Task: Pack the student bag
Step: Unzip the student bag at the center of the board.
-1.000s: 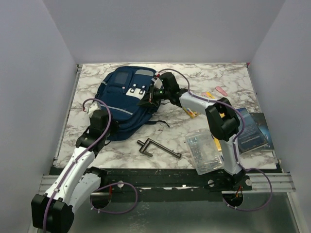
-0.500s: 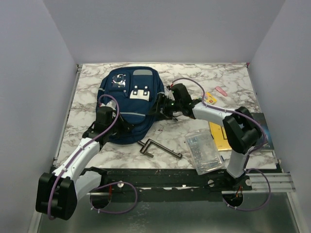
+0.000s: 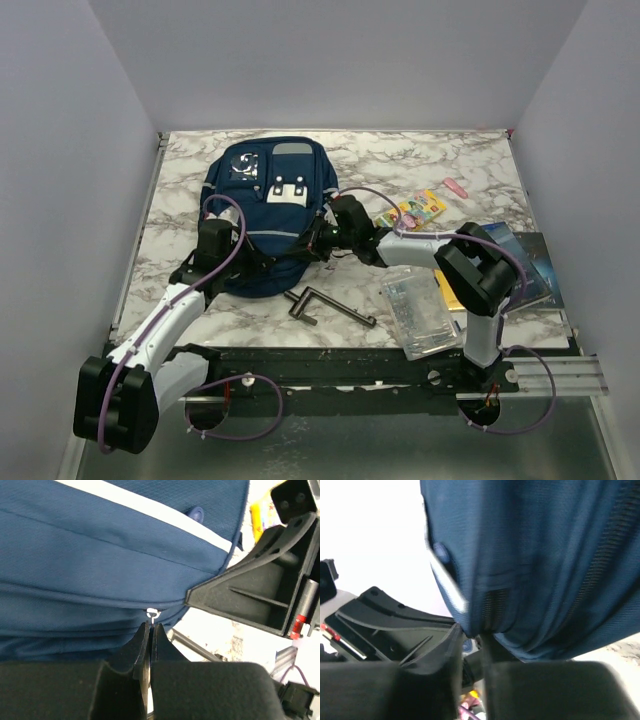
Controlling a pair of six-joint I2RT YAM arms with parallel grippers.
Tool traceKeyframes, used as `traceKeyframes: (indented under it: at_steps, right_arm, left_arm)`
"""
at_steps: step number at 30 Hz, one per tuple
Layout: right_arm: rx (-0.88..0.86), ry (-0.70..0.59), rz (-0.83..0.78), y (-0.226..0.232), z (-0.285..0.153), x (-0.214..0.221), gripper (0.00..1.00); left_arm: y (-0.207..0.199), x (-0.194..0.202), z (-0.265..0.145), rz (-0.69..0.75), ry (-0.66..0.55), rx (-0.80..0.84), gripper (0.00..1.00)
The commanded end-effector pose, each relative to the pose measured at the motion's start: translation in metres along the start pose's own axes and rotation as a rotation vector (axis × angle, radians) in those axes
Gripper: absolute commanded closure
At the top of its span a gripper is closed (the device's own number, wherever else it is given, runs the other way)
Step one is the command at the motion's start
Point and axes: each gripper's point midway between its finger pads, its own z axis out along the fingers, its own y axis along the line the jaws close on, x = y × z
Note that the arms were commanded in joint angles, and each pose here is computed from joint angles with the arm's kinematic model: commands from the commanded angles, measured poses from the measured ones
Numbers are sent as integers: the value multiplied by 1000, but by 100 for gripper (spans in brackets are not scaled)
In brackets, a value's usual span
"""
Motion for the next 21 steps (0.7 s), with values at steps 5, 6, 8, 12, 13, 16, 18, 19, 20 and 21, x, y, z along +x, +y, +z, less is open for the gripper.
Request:
traceKeyframes:
  at_steps: [5, 6, 8, 12, 13, 16, 18, 19, 20, 21]
  right_arm:
    - [-91, 2, -3, 7, -12, -40, 99]
    - [-114, 37, -17, 10, -14, -38, 99]
    - [-155, 90, -27, 16, -16, -34, 99]
    - [-216, 164, -39, 29, -22, -25, 99]
    - [-227, 177, -36, 32, -23, -24, 99]
    - [-245, 188, -37, 37, -27, -24, 99]
    - [-254, 195, -32, 38, -29, -24, 100]
    - [-262, 200, -21, 39, -31, -25, 99]
    - [-273, 204, -16, 40, -31, -25, 99]
    - [-285, 208, -7, 42, -32, -25, 99]
  left_arm:
    - [76, -32, -43, -95, -132, -511, 100]
    - [82, -34, -45, -117, -132, -526, 100]
    - [99, -41, -47, -168, -156, -577, 100]
    - [128, -62, -56, -254, -221, -693, 100]
    - [137, -69, -60, -276, -238, -721, 100]
    - [148, -85, -67, -378, -242, -731, 100]
    - [154, -92, -67, -451, -239, -717, 100]
    - [158, -94, -67, -481, -231, -716, 100]
    - [161, -98, -66, -497, -228, -720, 100]
    - [165, -102, -66, -511, -228, -738, 100]
